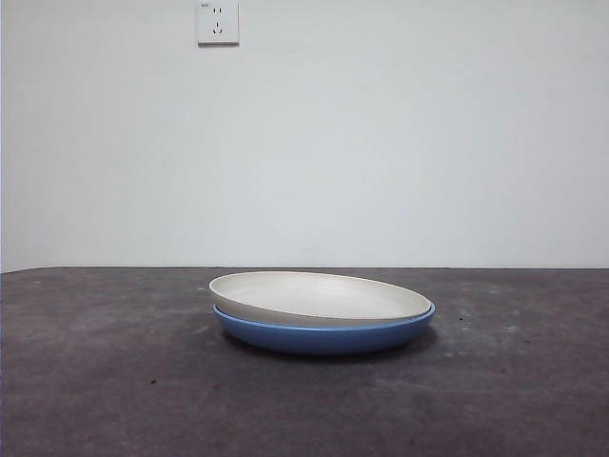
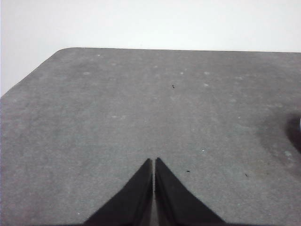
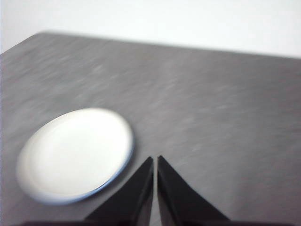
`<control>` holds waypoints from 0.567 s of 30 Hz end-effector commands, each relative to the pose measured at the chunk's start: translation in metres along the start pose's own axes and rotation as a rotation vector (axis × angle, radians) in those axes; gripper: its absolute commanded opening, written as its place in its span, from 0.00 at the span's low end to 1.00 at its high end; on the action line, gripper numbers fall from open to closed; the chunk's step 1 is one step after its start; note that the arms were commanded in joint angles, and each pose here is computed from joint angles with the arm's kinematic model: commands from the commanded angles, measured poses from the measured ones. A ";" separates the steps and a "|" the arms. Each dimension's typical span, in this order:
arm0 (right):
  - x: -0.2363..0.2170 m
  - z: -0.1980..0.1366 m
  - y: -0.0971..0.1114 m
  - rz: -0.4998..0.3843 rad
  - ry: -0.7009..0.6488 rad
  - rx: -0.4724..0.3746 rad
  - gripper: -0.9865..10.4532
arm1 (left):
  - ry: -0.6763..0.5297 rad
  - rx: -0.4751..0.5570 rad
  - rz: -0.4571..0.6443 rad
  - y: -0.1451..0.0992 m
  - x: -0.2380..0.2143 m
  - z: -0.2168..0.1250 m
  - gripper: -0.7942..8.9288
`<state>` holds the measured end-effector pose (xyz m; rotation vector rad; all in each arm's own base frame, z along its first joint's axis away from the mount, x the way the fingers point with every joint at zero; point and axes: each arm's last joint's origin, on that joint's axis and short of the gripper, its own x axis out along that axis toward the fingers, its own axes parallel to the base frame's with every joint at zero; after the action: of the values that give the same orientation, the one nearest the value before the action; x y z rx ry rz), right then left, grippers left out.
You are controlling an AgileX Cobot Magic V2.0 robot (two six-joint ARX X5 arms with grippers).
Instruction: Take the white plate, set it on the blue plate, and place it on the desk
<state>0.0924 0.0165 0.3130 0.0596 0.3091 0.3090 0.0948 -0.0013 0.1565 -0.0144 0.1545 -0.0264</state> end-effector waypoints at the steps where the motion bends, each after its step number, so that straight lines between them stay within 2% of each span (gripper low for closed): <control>1: 0.004 -0.021 -0.007 -0.059 -0.085 -0.015 0.09 | 0.024 -0.003 0.006 0.000 0.002 -0.007 0.09; 8: 0.017 -0.079 -0.020 -0.144 -0.257 -0.019 0.09 | 0.024 -0.003 0.006 0.000 0.002 -0.007 0.09; 17: 0.029 -0.122 -0.030 -0.249 -0.281 0.027 0.09 | 0.024 -0.003 0.006 0.000 0.002 -0.007 0.09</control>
<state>0.0899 -0.0008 0.1855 0.0689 0.0524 0.0578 0.0948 -0.0013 0.1565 -0.0144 0.1545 -0.0264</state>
